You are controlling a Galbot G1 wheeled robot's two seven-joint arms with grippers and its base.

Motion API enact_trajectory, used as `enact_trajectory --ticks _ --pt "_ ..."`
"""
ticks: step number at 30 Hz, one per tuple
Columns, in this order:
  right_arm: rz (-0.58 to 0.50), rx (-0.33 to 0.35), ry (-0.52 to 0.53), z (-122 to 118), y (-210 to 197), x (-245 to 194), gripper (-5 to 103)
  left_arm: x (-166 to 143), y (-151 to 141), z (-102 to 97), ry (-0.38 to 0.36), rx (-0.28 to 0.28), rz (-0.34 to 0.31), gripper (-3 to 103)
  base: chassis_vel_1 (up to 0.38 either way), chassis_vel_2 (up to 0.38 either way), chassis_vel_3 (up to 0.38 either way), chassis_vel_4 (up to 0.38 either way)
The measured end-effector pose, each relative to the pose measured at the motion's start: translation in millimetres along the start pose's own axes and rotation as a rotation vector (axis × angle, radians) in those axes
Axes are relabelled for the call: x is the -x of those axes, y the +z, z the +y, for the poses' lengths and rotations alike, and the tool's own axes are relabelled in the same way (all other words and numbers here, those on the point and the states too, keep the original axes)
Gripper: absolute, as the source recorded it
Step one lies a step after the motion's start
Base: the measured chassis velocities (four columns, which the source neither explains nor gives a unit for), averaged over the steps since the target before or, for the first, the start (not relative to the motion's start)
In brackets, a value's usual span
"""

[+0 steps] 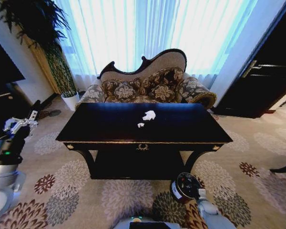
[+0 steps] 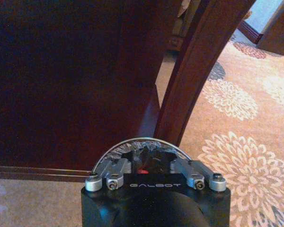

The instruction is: Move to the front of the table and place the trash on the table into the trash bin.

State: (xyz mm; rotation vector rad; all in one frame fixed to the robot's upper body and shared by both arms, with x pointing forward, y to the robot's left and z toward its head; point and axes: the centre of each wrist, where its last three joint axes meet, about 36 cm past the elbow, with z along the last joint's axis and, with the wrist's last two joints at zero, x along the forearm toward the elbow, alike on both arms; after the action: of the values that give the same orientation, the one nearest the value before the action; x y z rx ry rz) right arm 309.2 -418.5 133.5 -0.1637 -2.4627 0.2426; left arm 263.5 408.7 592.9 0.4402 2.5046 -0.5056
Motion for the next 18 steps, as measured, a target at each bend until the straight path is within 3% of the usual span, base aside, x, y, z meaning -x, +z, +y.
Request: enact_trajectory --ticks 3,4,7,11,12,15,16,18 --pt "-0.023 -0.022 -0.021 3 -1 -3 50 0 -1 0.2 0.0 0.002 0.0 100 0.0 0.0 0.0 0.0" --pt "-0.023 -0.022 -0.021 3 -1 -3 50 0 -1 0.2 0.0 0.002 0.0 100 0.0 0.0 0.0 0.0" --pt "-0.065 -0.054 -0.1 6 5 -18 65 0 -1 0.4 0.0 0.002 -0.001 100 0.0 0.0 0.0 0.0" --pt "-0.099 -0.086 -0.155 4 10 -28 71 0 -1 0.7 0.0 0.001 -0.001 100 0.0 0.0 0.0 0.0" --pt "-0.125 -0.094 -0.192 5 10 -35 77 0 0 0.6 0.003 0.001 0.0 100 0.0 0.0 0.0 0.0" --pt "-0.185 -0.02 -0.27 18 -9 -58 93 2 0 -0.9 0.011 0.001 0.001 100 0.0 0.0 0.0 0.0" --pt "-0.185 -0.02 -0.27 18 -9 -58 93 2 0 -0.9 0.011 0.001 0.001 100 0.0 0.0 0.0 0.0" --pt "-0.219 0.047 -0.324 32 -29 -79 99 3 0 -2.0 0.015 0.0 0.001 100 0.0 0.0 0.0 0.0"
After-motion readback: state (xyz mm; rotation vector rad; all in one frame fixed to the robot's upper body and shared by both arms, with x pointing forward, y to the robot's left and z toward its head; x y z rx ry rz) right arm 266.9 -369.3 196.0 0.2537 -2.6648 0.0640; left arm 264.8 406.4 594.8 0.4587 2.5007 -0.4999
